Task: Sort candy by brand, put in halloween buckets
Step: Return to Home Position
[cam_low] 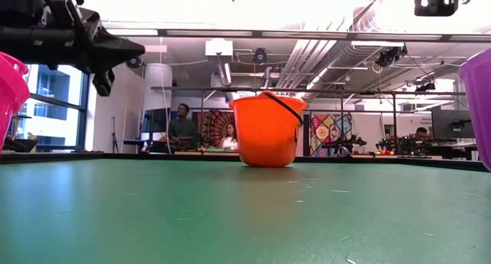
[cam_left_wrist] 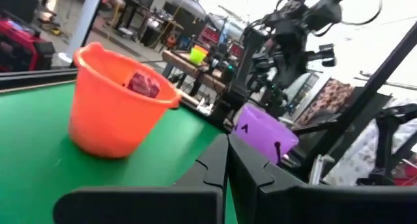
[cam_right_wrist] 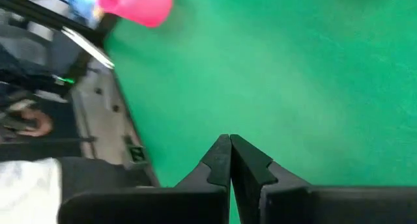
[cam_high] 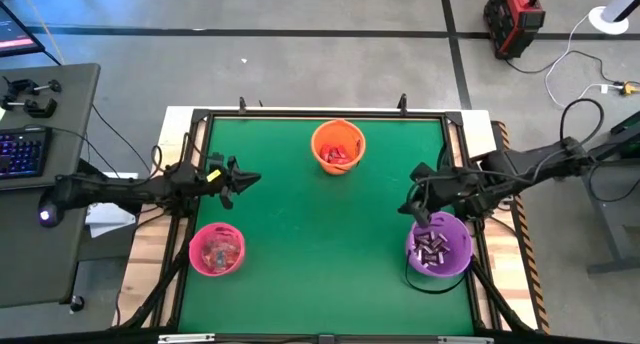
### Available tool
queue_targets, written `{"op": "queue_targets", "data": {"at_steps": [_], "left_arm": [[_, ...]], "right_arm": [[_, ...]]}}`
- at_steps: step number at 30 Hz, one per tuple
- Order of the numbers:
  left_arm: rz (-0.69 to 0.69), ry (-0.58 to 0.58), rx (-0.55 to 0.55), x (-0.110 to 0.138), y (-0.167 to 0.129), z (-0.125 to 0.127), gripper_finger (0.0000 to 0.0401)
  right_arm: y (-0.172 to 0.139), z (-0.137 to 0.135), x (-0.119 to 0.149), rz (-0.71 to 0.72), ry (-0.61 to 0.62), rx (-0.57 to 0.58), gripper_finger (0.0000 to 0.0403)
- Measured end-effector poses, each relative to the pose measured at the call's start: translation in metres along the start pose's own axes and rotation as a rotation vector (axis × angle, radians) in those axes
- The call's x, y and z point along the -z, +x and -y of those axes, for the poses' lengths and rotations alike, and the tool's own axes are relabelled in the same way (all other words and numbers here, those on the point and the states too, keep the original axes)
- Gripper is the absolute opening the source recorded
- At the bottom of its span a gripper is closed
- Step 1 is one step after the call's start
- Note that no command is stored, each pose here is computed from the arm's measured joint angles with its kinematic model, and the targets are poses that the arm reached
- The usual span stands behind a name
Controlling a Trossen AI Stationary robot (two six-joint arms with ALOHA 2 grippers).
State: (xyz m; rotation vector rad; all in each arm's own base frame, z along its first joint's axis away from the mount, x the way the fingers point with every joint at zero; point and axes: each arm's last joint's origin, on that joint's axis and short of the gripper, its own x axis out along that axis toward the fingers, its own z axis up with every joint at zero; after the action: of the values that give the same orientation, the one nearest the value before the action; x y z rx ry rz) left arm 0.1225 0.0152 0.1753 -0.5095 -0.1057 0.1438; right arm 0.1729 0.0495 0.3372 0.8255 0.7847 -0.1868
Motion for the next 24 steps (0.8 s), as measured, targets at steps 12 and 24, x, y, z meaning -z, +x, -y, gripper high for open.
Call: {"op": "queue_targets", "data": {"at_steps": [12,24], "left_arm": [[-0.005,-0.027,0.018,0.0,0.0,0.001,0.0],[-0.004,-0.027,0.017,0.0,0.0,0.001,0.0001]], "right_arm": [[-0.049,0.032,0.004,0.106,-0.183,-0.016,0.0],[0.004,0.114,0.055,0.435,-0.393,-0.32,0.0]]}}
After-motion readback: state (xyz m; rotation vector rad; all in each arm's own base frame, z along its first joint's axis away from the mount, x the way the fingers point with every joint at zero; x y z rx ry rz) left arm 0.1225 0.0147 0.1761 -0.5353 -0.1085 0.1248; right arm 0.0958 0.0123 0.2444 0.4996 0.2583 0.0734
